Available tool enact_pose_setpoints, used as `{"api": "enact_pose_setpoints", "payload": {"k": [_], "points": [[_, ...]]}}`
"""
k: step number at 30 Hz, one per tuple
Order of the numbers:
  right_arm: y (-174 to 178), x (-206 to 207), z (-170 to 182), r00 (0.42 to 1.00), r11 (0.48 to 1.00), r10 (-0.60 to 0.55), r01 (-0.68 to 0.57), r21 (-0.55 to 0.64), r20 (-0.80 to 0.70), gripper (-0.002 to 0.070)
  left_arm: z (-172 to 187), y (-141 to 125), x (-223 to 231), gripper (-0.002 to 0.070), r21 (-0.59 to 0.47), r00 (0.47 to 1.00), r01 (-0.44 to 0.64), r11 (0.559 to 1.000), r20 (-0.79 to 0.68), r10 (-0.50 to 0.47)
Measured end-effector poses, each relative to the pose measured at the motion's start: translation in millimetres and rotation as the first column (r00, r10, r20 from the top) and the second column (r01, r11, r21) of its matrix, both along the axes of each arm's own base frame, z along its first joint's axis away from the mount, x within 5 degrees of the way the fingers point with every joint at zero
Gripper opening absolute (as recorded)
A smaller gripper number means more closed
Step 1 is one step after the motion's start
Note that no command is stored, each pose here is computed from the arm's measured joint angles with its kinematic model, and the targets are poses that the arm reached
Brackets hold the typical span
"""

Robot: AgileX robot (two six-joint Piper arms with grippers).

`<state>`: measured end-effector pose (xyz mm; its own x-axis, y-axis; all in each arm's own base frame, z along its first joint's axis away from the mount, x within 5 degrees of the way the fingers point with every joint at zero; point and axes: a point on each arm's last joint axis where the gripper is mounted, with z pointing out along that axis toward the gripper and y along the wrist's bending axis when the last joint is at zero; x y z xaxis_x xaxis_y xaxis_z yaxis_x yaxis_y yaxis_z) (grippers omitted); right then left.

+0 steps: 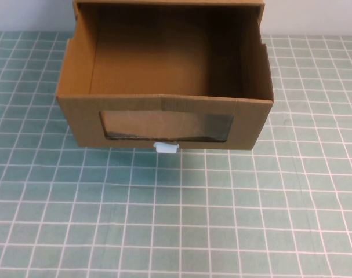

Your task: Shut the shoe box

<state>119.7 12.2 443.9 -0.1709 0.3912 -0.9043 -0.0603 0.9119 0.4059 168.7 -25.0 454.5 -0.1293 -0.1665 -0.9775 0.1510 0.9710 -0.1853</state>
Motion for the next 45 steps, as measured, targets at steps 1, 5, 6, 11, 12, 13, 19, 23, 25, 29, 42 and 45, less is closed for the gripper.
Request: {"api": "enact_pose_setpoints", "payload": {"k": [1,5,6,11,12,13,19,23,25,29,42,45], "points": [[2.4,4.9,-4.4,0.999,1.000,0.022,-0.021,0.020,-0.045,-0.0011,-2.1,-3.7,8.1,-0.0003,0.006,1.000,0.018,1.000,-0.022,-0.017],[22.7,23.5,-19.4,0.961,0.973,0.223,-0.231,-0.030,-0.166,-0.0011,1.2,-25.5,35.5,-0.0003,0.122,0.987,0.135,0.983,-0.099,-0.124],[29.4,28.7,-22.5,0.942,0.950,0.286,-0.303,-0.079,-0.177,-0.0011,3.5,-32.4,44.5,-0.0003,0.142,0.980,0.169,0.975,-0.130,-0.151],[73.4,50.6,-33.2,0.766,0.737,0.603,-0.642,-0.211,-0.223,-0.0011,15.1,-59.6,98.0,-0.0003,0.148,0.927,0.293,0.945,-0.287,-0.243],[80.4,53.4,-35.5,0.723,0.687,0.645,-0.690,-0.226,-0.247,-0.0011,12.5,-65.2,111.5,-0.0003,0.149,0.911,0.321,0.935,-0.320,-0.262],[88.1,57.6,-38.7,0.673,0.626,0.685,-0.740,-0.245,-0.279,-0.0011,12.8,-71.2,123.7,-0.0003,0.140,0.892,0.355,0.924,-0.347,-0.290],[121.9,81.8,-58.9,0.438,0.350,0.790,-0.897,-0.271,-0.429,-0.0011,7.6,-107.0,188.7,-0.0003,0.003,0.773,0.518,0.855,-0.429,-0.467],[138.4,97.8,-63.2,0.429,0.305,0.783,-0.896,-0.322,-0.451,-0.0011,-23.6,-123.9,234.9,-0.0003,-0.094,0.704,0.530,0.843,-0.506,-0.499],[145.9,106.4,-66.5,0.428,0.283,0.771,-0.894,-0.348,-0.472,-0.0011,-37.1,-128.6,250.4,-0.0003,-0.119,0.683,0.523,0.844,-0.534,-0.499],[161.7,128.7,-77.3,0.410,0.243,0.748,-0.901,-0.360,-0.521,-0.0011,-47.2,-134.2,264.9,-0.0003,-0.169,0.672,0.508,0.845,-0.536,-0.511],[199.2,202.3,-103.5,0.393,0.241,0.733,-0.913,-0.329,-0.555,-0.0011,-50.1,-135.5,267.9,-0.0003,-0.184,0.668,0.502,0.845,-0.537,-0.515],[207.2,216.9,-101.7,0.407,0.246,0.739,-0.905,-0.347,-0.538,-0.0011,-49.9,-135.5,268.1,-0.0003,-0.184,0.670,0.502,0.845,-0.535,-0.514]]}}
